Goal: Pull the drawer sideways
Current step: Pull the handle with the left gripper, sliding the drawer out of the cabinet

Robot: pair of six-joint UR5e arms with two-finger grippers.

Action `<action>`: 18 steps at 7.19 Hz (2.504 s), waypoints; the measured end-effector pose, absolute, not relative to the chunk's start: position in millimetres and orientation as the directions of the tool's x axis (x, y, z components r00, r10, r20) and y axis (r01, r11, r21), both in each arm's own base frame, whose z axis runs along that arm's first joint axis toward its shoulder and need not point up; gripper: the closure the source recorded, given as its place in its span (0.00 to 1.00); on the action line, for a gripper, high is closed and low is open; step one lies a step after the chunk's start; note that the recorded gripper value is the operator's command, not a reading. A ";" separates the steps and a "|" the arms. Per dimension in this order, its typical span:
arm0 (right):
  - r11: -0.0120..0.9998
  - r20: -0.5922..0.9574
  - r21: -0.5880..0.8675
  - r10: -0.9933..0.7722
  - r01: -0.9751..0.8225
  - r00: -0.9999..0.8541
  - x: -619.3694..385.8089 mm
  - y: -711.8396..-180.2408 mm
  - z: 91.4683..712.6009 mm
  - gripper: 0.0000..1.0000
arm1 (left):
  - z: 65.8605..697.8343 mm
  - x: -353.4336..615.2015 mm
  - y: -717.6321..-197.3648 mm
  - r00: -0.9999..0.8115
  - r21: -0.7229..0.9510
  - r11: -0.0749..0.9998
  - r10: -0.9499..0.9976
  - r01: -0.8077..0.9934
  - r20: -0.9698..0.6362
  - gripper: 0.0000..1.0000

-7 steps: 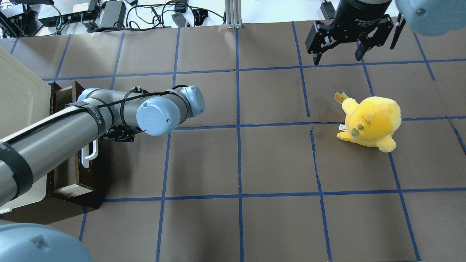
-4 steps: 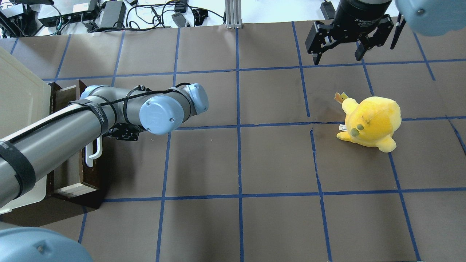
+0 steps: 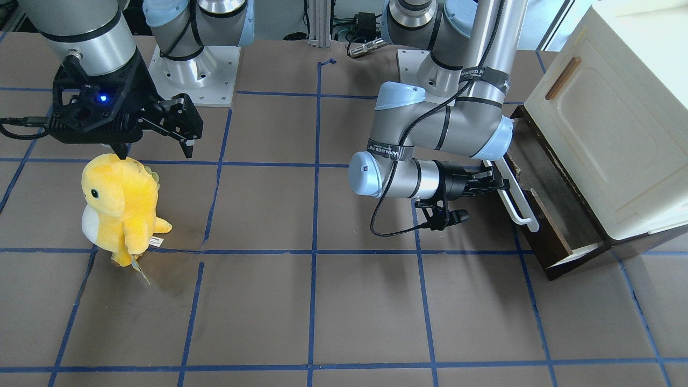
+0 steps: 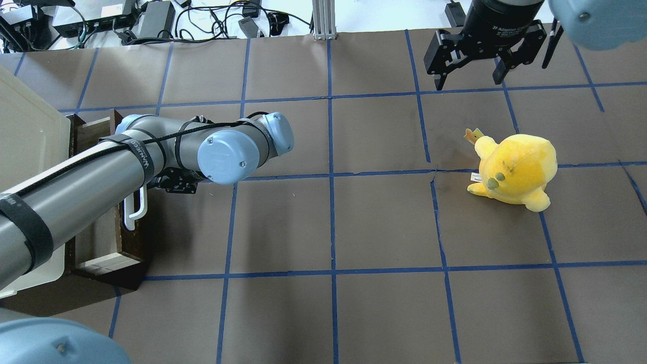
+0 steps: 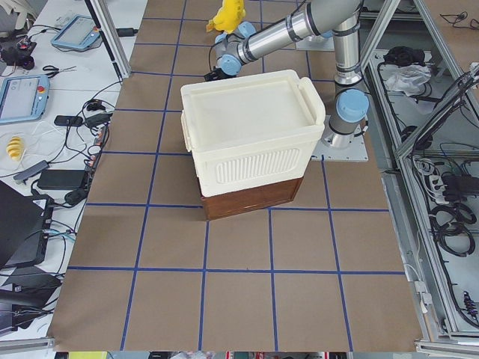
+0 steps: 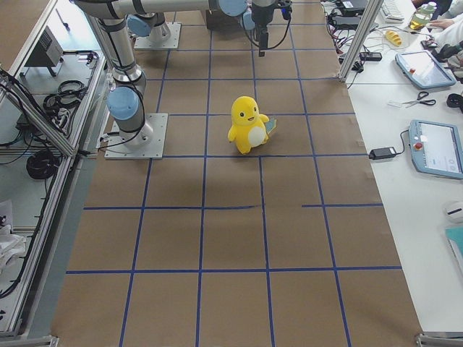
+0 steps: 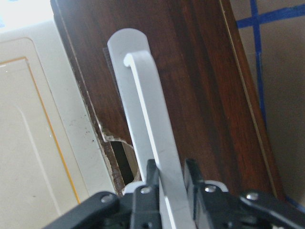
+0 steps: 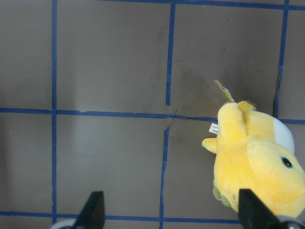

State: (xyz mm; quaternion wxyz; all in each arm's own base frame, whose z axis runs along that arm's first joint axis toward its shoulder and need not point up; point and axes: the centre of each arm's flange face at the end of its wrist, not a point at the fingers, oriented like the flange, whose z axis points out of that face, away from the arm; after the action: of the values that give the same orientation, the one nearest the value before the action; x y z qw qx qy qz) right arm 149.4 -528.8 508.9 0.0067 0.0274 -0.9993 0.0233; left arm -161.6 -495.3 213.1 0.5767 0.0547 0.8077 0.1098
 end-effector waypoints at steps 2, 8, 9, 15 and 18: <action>0.997 0.015 -0.046 -0.055 -0.055 -0.998 149.4 -528.8 509.0 0.00 | 215.0 -165.4 -496.3 -0.331 0.237 0.971 0.213 -0.033 -0.919 0.73; 0.997 0.015 -0.046 -0.055 -0.056 -0.998 149.4 -528.8 508.9 0.00 | 217.2 -180.9 -493.8 -0.326 0.234 0.972 0.220 -0.005 -0.919 0.73; 0.997 0.015 -0.046 -0.055 -0.055 -0.998 149.4 -528.8 508.9 0.00 | 217.5 -184.8 -492.7 -0.325 0.233 0.972 0.222 0.003 -0.919 0.73; 0.997 0.015 -0.046 -0.055 -0.055 -0.998 149.4 -528.8 508.9 0.00 | 216.8 -201.5 -489.1 -0.317 0.233 0.972 0.232 0.036 -0.920 0.73; 0.997 0.015 -0.046 -0.055 -0.056 -0.998 149.4 -528.8 508.9 0.00 | 217.3 -205.2 -488.2 -0.315 0.231 0.972 0.233 0.043 -0.920 0.51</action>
State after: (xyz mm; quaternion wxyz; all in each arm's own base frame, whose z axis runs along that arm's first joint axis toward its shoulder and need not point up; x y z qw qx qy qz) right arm 149.4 -528.8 508.9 0.0067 0.0276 -0.9993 0.0233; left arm -205.2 -488.2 217.3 0.5788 0.0855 0.8068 0.0819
